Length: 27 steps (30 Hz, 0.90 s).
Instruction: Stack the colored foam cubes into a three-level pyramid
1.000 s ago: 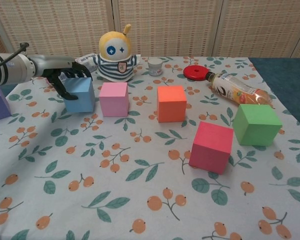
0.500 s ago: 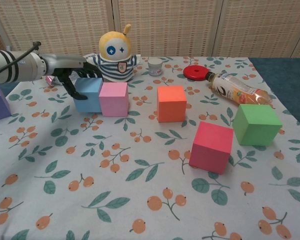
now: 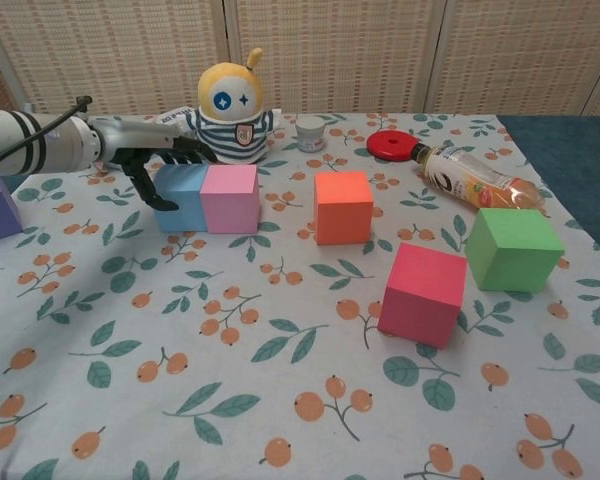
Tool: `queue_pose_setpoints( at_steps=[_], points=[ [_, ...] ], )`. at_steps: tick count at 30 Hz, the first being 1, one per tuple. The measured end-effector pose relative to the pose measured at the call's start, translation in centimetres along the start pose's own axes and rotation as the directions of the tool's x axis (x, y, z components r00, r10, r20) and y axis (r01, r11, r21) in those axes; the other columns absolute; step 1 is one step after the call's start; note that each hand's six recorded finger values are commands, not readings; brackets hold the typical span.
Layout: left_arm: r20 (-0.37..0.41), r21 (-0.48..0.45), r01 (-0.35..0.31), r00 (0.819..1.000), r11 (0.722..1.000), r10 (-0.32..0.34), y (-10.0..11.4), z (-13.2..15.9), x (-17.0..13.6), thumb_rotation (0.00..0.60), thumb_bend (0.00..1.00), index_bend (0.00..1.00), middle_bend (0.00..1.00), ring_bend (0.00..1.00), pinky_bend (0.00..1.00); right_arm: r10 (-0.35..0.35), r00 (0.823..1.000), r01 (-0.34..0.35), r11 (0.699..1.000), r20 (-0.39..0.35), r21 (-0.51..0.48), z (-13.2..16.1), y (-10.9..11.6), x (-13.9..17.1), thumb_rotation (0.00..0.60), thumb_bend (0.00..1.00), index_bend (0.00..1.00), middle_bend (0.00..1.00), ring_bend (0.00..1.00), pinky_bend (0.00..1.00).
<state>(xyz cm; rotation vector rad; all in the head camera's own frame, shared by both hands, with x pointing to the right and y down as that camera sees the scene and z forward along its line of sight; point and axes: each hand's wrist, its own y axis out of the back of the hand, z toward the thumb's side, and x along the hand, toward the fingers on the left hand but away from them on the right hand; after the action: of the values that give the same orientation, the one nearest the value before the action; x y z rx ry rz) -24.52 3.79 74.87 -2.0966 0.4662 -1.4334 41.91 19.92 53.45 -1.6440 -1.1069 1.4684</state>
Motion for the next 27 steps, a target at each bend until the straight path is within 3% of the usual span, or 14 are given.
queue_pose_setpoints(
  at_steps=[9,27],
  points=[
    [-0.017,0.0,-0.009,1.0,1.0,0.009,0.2,-1.0,-0.4,0.6,0.33,0.08,0.13,0.12,0.13,0.001,1.0,-0.001,1.0,0.001,-0.002,0.0,0.0,0.0,0.597,0.0,0.0,0.0,0.0,0.0],
    [-0.028,0.005,-0.019,0.999,1.0,0.019,0.0,-1.0,-0.3,0.6,0.33,0.1,0.27,0.2,0.14,-0.005,1.0,0.005,1.0,0.007,-0.005,-0.2,0.1,0.2,0.597,0.0,0.0,0.0,0.0,0.0]
  ],
)
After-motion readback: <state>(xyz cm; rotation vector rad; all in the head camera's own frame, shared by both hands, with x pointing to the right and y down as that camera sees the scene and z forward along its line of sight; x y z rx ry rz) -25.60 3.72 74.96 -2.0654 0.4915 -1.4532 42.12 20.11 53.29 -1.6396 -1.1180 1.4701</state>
